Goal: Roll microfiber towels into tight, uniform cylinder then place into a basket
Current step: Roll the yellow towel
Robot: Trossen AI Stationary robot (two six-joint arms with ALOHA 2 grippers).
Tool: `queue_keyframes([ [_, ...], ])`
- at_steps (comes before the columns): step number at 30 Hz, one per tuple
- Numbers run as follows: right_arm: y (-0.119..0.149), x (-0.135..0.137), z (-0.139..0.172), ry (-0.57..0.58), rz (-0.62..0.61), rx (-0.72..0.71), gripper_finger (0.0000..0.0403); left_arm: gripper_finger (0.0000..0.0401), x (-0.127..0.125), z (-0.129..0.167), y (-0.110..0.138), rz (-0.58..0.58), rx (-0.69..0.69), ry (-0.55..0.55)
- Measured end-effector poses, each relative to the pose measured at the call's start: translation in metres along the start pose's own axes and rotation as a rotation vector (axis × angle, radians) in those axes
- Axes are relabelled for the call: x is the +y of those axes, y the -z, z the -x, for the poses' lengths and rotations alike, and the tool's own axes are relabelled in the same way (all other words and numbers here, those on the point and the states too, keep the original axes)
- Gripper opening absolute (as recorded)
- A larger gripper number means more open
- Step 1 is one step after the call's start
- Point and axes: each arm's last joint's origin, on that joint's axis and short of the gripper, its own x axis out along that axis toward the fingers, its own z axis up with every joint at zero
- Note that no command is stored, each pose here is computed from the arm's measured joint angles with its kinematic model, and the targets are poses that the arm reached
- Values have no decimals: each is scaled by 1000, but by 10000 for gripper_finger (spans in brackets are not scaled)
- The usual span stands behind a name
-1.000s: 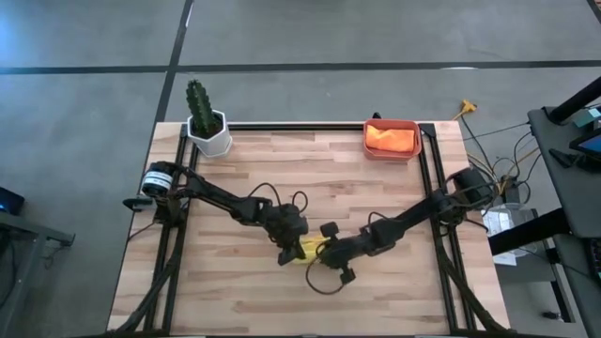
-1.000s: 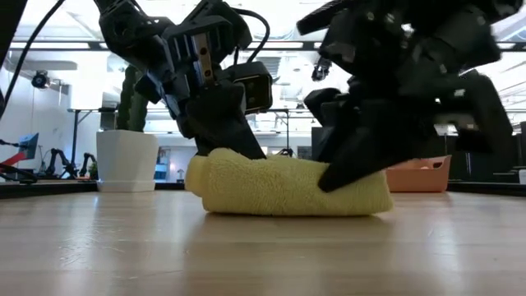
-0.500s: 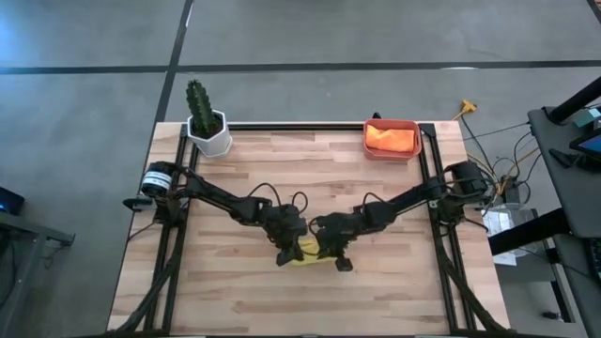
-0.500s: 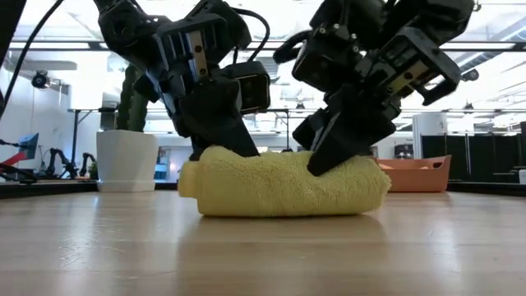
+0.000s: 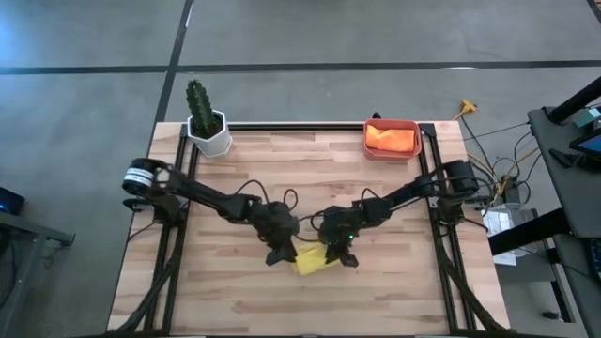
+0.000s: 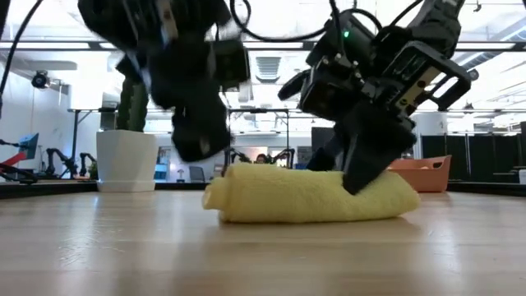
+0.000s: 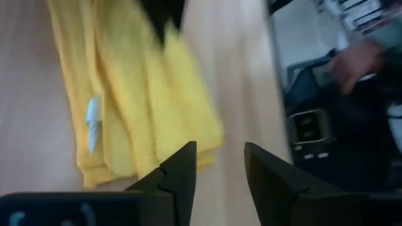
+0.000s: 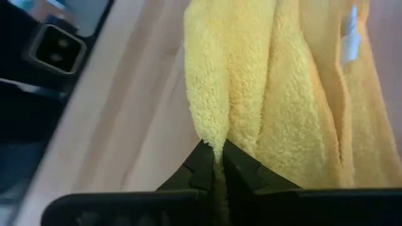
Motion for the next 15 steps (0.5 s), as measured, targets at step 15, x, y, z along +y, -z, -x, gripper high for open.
queue_keyframes([
  [15, -4, -41, 5, -204, -303, -88, 13, 118, -47, 16, -8, -243, -126, 12],
])
